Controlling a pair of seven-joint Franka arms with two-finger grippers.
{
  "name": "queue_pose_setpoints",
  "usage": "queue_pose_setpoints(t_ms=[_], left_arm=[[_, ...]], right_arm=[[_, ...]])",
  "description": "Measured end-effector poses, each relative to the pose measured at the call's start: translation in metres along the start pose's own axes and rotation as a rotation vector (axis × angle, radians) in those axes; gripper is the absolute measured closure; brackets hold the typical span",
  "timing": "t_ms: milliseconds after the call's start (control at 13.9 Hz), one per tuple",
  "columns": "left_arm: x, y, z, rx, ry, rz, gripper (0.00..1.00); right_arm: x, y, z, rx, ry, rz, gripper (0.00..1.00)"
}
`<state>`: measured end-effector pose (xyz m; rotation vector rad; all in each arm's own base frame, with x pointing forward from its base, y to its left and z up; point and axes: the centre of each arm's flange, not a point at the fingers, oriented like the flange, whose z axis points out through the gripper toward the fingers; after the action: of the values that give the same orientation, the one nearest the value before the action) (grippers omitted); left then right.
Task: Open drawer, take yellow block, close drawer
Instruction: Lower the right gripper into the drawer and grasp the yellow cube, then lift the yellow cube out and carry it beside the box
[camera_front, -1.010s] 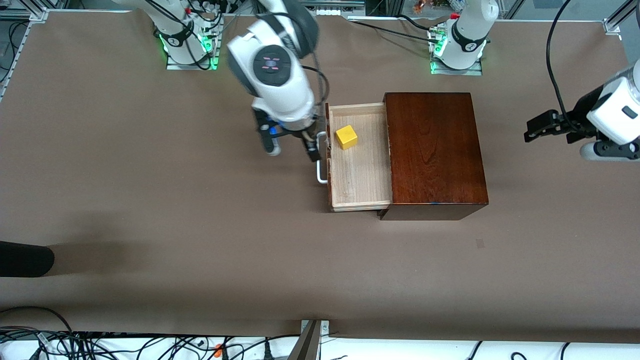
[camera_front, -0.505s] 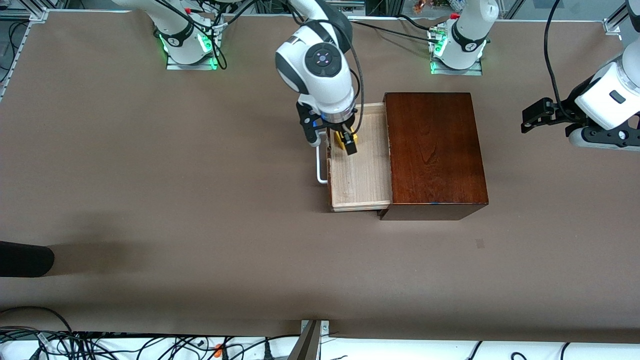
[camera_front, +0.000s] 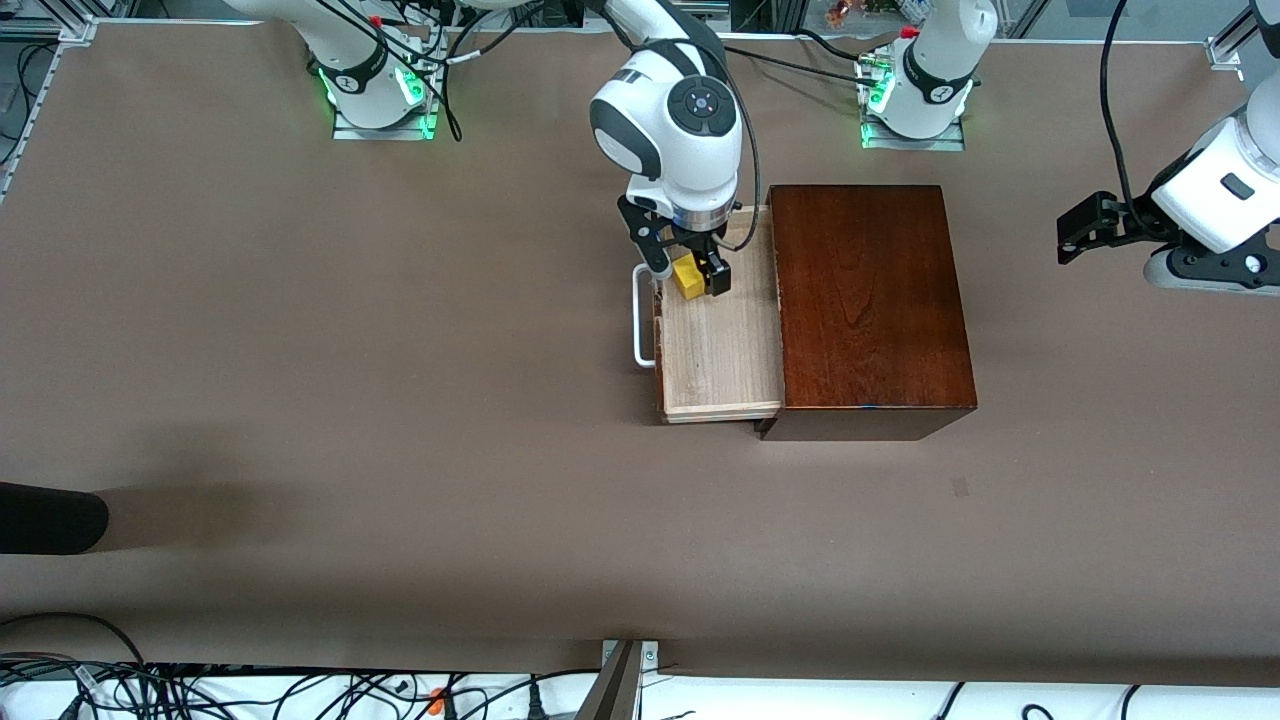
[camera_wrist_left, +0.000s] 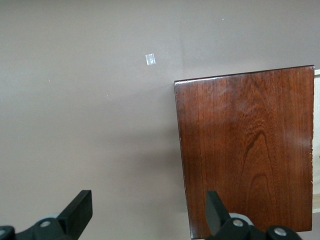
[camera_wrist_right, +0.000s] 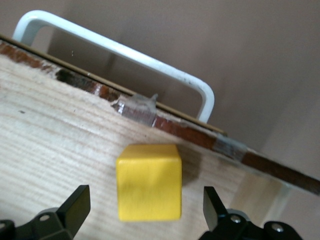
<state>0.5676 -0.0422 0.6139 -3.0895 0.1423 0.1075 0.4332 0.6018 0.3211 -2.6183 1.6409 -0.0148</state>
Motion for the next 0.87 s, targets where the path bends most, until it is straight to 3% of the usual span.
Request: queue_pose_setpoints(t_ms=[289, 361, 505, 577, 866], left_arm=[[0.000, 0.003, 0.001, -0.033, -0.002, 0.004, 0.00], [0.000, 0.003, 0.001, -0.034, -0.002, 0.005, 0.00], [0.000, 0.003, 0.001, -0.035, -0.002, 0.006, 0.00], [0.000, 0.003, 0.001, -0.035, -0.002, 0.007, 0.00], [0.000, 0.004, 0.001, -0.035, -0.002, 0.008, 0.00]], right_arm=[[0.001, 0.000, 0.012, -0.001, 0.026, -0.013, 0.04], [0.001, 0.000, 0.012, 0.001, 0.025, -0.013, 0.11], [0.005, -0.004, 0.007, 0.014, 0.023, -0.007, 0.38], [0.009, -0.007, -0.001, 0.025, 0.019, 0.000, 0.45], [0.024, -0.016, -0.064, 0.088, -0.014, 0.023, 0.45]])
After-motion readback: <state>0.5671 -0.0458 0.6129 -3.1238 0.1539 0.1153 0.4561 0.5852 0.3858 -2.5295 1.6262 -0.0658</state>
